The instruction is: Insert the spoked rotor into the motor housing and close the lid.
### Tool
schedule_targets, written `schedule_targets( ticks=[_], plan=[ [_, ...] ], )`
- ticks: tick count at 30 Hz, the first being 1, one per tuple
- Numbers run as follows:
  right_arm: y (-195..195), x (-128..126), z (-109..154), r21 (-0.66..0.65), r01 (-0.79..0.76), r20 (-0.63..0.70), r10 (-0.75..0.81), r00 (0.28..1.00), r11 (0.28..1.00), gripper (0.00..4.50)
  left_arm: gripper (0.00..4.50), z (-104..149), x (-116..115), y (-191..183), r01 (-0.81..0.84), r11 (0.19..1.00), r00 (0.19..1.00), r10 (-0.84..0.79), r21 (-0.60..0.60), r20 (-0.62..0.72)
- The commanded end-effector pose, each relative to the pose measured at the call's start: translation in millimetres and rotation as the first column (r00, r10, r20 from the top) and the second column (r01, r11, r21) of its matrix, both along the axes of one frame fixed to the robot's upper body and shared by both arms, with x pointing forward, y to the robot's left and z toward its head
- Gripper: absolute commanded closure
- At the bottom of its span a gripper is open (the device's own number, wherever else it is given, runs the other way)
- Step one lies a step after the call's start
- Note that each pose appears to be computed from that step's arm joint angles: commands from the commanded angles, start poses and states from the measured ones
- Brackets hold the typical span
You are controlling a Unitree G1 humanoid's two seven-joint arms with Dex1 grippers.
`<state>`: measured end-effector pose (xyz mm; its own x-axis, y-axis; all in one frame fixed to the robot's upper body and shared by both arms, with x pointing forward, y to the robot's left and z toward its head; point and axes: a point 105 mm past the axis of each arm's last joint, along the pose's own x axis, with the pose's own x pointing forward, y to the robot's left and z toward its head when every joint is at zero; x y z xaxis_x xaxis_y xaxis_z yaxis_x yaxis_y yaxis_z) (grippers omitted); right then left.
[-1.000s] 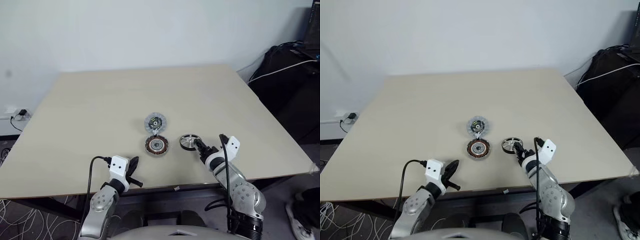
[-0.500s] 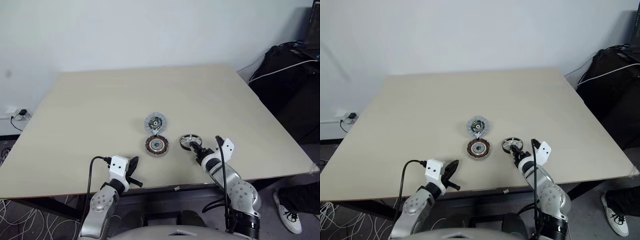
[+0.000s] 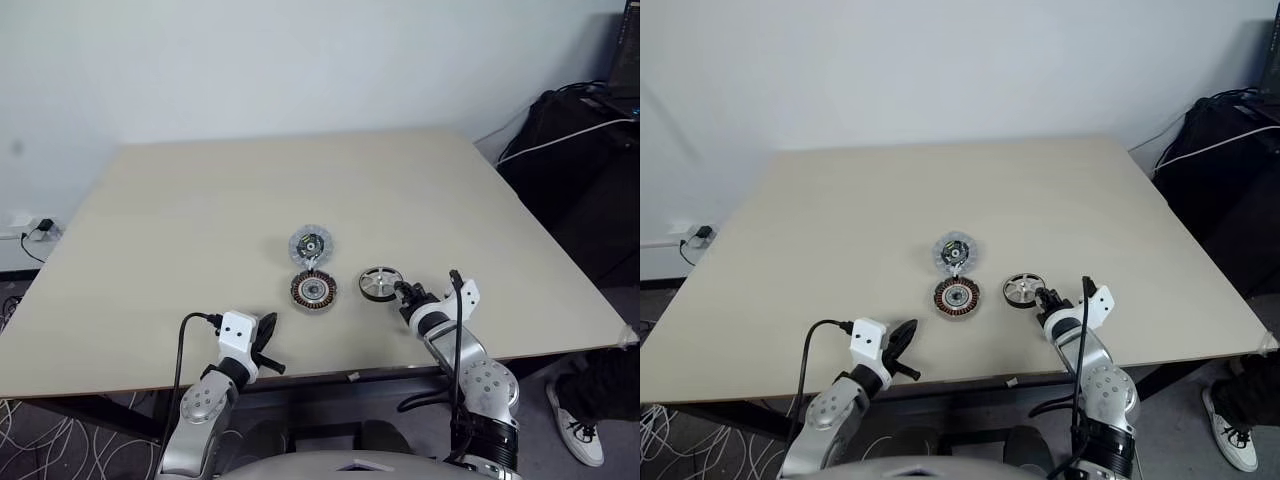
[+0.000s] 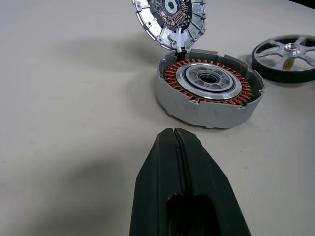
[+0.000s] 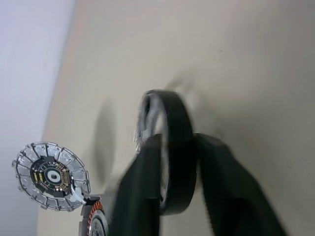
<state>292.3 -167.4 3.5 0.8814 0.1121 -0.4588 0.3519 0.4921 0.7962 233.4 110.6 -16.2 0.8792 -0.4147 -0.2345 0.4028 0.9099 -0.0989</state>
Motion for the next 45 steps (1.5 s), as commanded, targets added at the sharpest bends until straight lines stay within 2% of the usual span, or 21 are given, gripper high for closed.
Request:
schedule_targets(
  ticks=[1,11,16,21,25,30,45],
  plan=[
    [21,11,16,0.083,-0.004,0.064,-0.001,0.998,0.997,4.06,4.50,12,6,0,-0.007,1.000,0.999,0.008,-0.014,0.051],
    [23,7,19,0.110,-0.015,0.075,0.007,0.997,0.994,4.06,4.50,12,9,0,-0.004,1.000,0.999,0.005,-0.012,0.051],
    [41,5,44,0.241,-0.099,0.221,0.044,0.974,0.965,4.06,4.50,12,8,0,-0.009,1.000,0.999,0.010,-0.016,0.048],
    [64,-1,59,0.293,-0.248,0.314,0.152,0.937,0.923,4.06,4.50,12,8,-1,-0.009,1.000,0.999,0.010,-0.020,0.046],
    [92,-12,48,0.300,-0.409,0.299,0.323,0.898,0.862,4.06,4.50,12,7,-1,-0.012,1.000,0.999,0.013,-0.023,0.044],
    [114,-10,35,0.280,-0.465,0.243,0.407,0.881,0.840,4.06,4.50,12,6,-1,-0.019,0.999,0.999,0.021,-0.027,0.042],
    [114,1,26,0.213,-0.456,0.230,0.409,0.883,0.864,4.06,4.50,12,4,1,-0.034,0.999,0.999,0.035,-0.036,0.038]
  ],
)
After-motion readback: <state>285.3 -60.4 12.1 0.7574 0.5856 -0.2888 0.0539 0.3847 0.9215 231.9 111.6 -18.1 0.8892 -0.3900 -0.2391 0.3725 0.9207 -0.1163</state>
